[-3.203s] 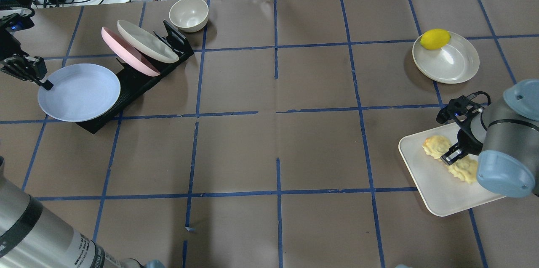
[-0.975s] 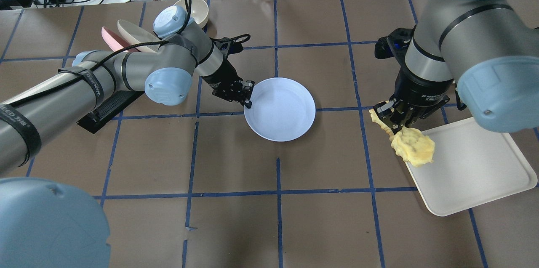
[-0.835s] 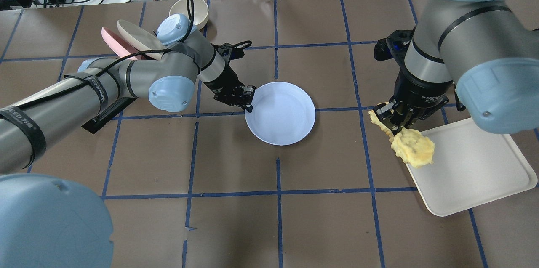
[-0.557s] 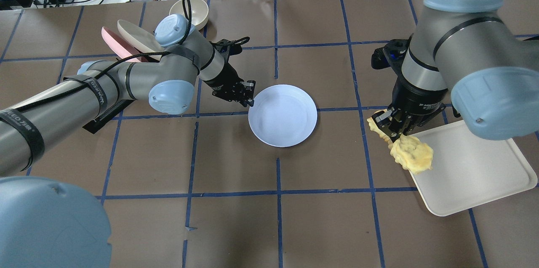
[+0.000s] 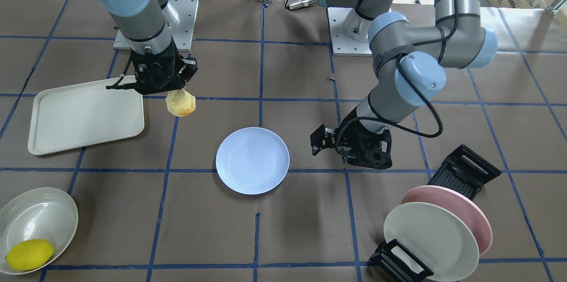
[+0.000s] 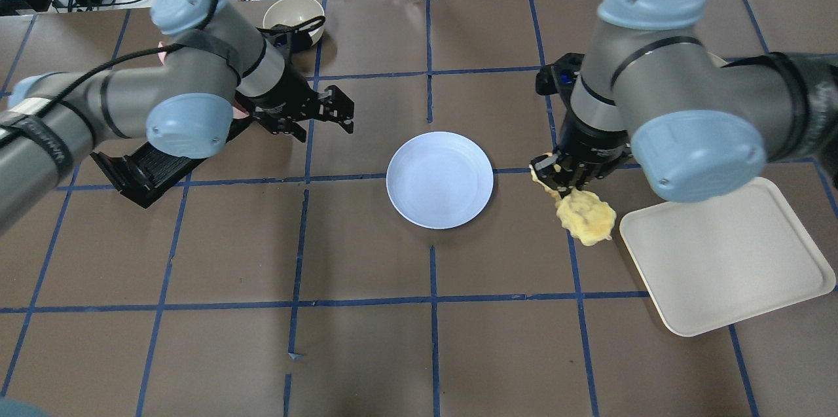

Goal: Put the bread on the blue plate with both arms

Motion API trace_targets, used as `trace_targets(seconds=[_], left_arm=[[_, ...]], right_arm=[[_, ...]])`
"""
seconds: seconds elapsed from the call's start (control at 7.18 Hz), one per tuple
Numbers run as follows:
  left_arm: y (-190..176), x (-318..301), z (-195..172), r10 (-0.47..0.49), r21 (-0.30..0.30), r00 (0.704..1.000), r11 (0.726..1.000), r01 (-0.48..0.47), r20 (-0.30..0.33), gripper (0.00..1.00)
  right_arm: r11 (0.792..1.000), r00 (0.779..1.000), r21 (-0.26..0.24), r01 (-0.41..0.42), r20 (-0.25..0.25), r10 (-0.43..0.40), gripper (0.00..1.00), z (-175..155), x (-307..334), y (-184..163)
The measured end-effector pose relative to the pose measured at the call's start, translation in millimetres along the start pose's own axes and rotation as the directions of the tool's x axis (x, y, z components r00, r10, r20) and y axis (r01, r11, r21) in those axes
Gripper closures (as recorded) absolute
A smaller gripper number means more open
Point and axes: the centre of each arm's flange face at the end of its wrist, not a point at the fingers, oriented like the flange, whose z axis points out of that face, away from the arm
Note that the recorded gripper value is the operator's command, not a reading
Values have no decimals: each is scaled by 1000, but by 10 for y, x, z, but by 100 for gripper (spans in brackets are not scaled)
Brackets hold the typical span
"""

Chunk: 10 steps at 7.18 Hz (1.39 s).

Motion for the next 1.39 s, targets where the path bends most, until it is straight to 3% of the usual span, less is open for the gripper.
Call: trace_targets(seconds=[0.42,0.56,0.7,0.84,0.97,1.39], left_arm=[[340,-24,-928,-15,-24,982,1000,19,187,0],[362,36,-1212,-11,-30,977,999,18,212,0],[370,81,-1439,-7,-31,974,999,14,228,0],[401,100,-1573,5,-31,969,1000,2,245,0],[406,101,-1639,21,-32,965,999,-13,261,0],[375,112,-1696,32,-28,964,999,-26,263,0]], right_arm=[[998,998,18,55,-8,-55,90,459,-1041,-1125],[998,998,5,61,-13,-61,85,654,-1213,-1368],[998,998,-13,64,-18,-64,71,824,-1278,-1490],[998,998,-17,66,-23,-66,29,955,-1298,-1562],[998,997,10,68,-26,-68,0,1078,-1298,-1656],[995,997,77,70,-32,-68,0,1270,-1220,-1862]])
